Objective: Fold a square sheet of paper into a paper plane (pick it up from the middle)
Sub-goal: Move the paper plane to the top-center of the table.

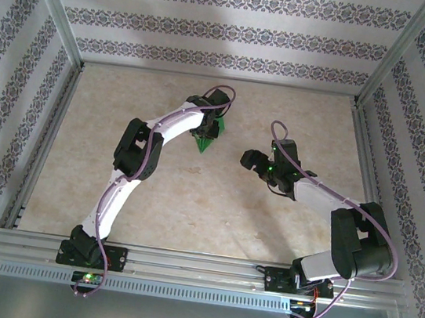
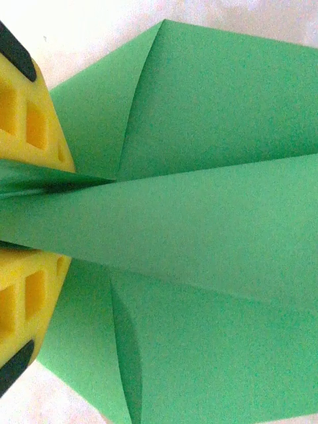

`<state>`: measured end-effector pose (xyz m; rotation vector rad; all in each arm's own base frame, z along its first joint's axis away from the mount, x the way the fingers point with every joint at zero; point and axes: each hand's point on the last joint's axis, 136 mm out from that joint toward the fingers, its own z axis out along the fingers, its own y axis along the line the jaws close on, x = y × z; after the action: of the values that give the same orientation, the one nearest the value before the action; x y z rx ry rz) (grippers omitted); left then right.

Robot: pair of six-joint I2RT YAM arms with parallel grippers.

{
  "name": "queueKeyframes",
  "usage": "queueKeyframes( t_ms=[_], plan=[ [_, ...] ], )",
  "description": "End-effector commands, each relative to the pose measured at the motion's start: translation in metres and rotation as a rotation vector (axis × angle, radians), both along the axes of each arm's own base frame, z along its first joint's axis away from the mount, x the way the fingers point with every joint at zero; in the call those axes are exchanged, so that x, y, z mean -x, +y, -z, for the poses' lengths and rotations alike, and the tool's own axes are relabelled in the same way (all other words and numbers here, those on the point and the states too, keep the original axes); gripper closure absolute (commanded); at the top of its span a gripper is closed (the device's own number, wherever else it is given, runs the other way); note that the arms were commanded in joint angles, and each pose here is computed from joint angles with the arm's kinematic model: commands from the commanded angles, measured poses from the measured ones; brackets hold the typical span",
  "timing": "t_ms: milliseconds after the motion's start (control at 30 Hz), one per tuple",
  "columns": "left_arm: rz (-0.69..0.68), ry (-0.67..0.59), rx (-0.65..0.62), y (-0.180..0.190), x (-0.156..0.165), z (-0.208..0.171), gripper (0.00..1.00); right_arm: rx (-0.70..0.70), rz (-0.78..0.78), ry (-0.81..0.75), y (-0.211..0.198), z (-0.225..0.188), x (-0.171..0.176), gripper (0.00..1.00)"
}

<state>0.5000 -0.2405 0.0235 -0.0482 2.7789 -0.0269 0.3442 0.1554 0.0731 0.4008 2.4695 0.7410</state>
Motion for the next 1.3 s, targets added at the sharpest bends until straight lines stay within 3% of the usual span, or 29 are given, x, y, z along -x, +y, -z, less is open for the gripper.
queueKeyframes(
  t_ms=[0,233,500,933,1100,1267],
  plan=[
    [-0.035,0.087,-0.071,0.012,0.016,0.032,0.71,0.001,0.013,-0.007,-0.004,-0.002,0.002,0.14],
    [-0.038,0.063,-0.051,0.008,0.011,0.022,0.7,0.003,0.011,-0.026,-0.004,-0.009,-0.001,0.14],
    [-0.025,-0.051,0.057,-0.006,-0.001,-0.048,0.6,0.02,0.02,-0.073,-0.009,-0.027,-0.006,0.13],
    [-0.029,-0.188,0.078,0.005,0.003,-0.122,0.45,0.041,0.052,-0.113,-0.023,-0.04,-0.008,0.11],
    [-0.038,-0.273,0.101,0.016,0.008,-0.159,0.42,0.064,0.072,-0.164,-0.034,-0.058,-0.014,0.06],
    [-0.086,-0.404,0.111,0.053,0.025,-0.199,0.34,0.151,0.093,-0.267,-0.052,-0.091,-0.024,0.02]
  ],
)
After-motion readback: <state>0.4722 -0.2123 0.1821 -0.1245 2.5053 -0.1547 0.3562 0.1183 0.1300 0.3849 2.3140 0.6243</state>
